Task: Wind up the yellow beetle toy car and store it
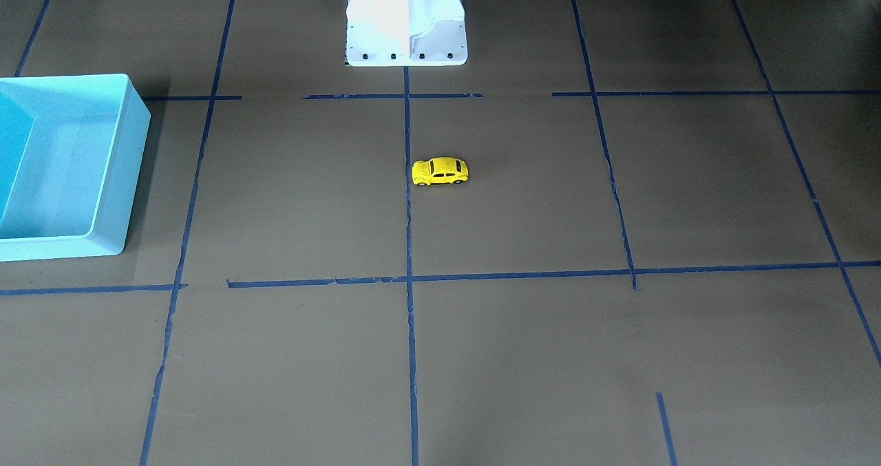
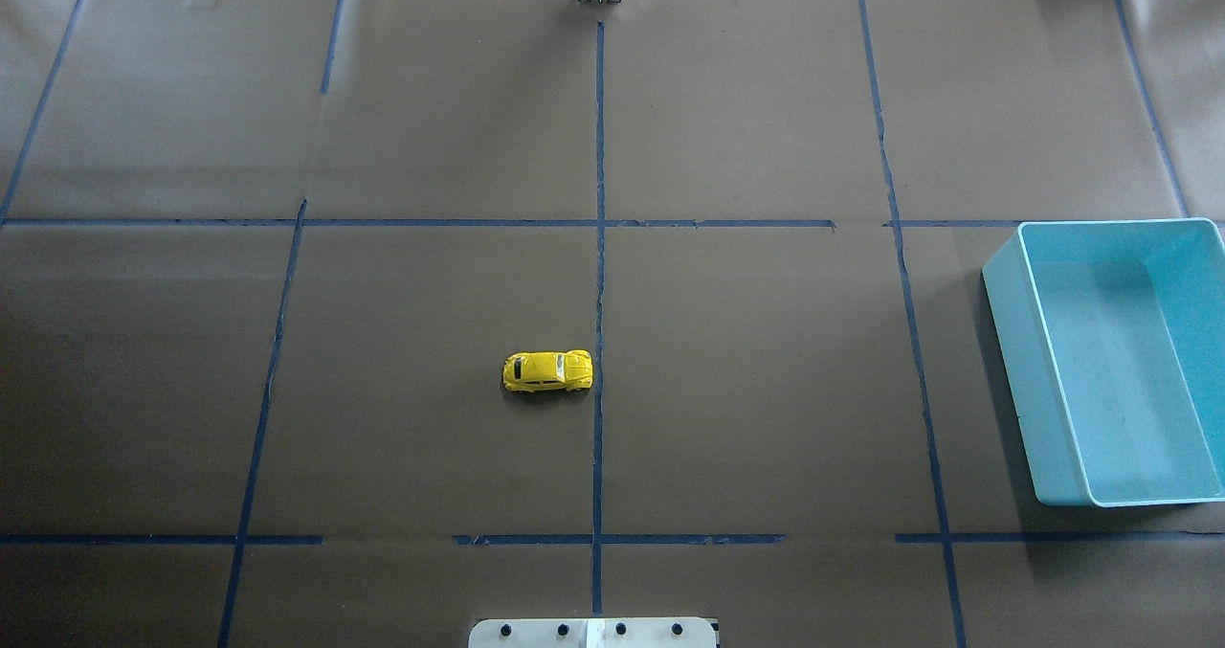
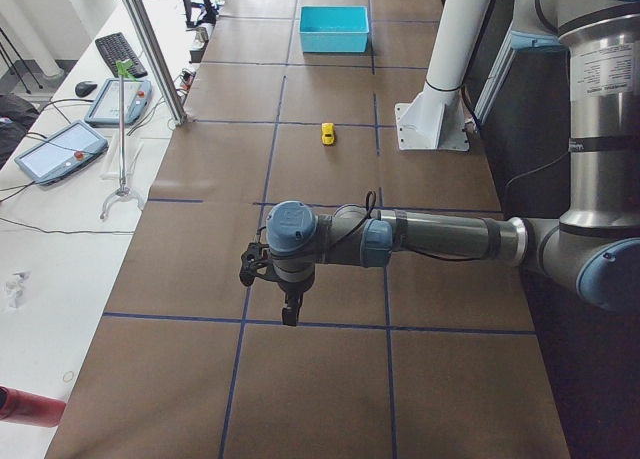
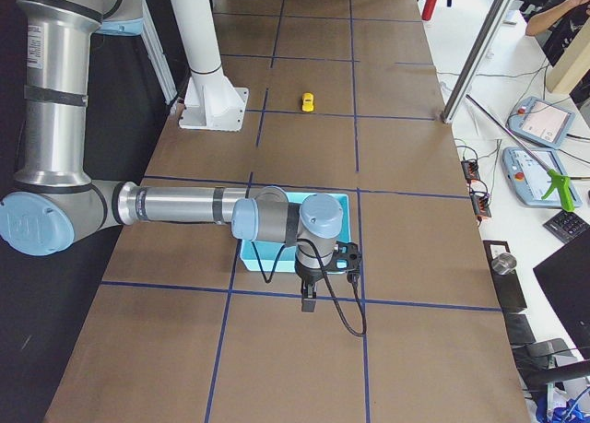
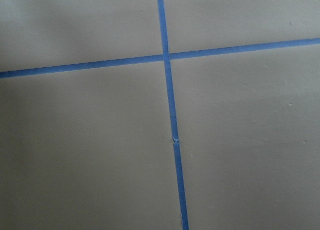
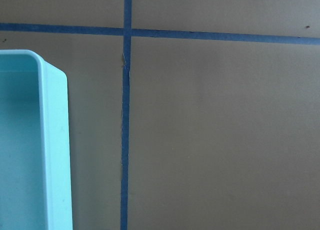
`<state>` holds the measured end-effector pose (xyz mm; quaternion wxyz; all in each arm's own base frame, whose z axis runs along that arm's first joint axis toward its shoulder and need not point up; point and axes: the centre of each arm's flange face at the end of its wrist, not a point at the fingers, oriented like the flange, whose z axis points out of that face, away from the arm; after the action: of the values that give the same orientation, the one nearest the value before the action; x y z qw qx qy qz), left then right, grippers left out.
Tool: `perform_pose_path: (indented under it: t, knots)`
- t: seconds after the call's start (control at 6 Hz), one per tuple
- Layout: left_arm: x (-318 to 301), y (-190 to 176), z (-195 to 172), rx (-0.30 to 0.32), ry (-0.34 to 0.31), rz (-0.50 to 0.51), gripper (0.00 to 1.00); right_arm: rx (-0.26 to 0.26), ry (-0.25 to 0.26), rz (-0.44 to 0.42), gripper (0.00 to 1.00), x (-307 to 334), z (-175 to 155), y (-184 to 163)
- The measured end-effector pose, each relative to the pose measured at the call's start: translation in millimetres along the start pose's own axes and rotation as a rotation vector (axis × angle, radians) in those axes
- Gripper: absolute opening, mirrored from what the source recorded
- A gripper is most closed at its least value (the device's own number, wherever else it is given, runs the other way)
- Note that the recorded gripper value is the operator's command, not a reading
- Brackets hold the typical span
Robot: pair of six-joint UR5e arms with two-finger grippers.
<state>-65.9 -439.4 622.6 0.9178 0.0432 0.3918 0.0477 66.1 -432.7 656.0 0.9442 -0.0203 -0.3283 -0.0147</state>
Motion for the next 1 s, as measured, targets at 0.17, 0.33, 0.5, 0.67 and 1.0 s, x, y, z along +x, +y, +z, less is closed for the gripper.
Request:
perform_pose_path:
  t: [0.17,0.33,0.5,0.67,1.0]
  knots:
    - [1,-2,-2,0.003,-0.001,0.004,1.00,0.000,0.000,0.000,1.00,0,0,0]
    - [3,-4,-2,0.002,-0.001,0.005,1.00,0.000,0.000,-0.001,1.00,0,0,0]
    - [3,-6,-2,0.002,-0.002,0.007,1.00,0.000,0.000,-0.001,1.00,0,0,0]
    - [5,-8,-4,0.005,-0.002,0.010,1.00,-0.001,0.000,-0.001,1.00,0,0,0]
    - [19,-13,-14,0.026,-0.003,0.039,1.00,-0.004,0.000,0.001,1.00,1,2,0]
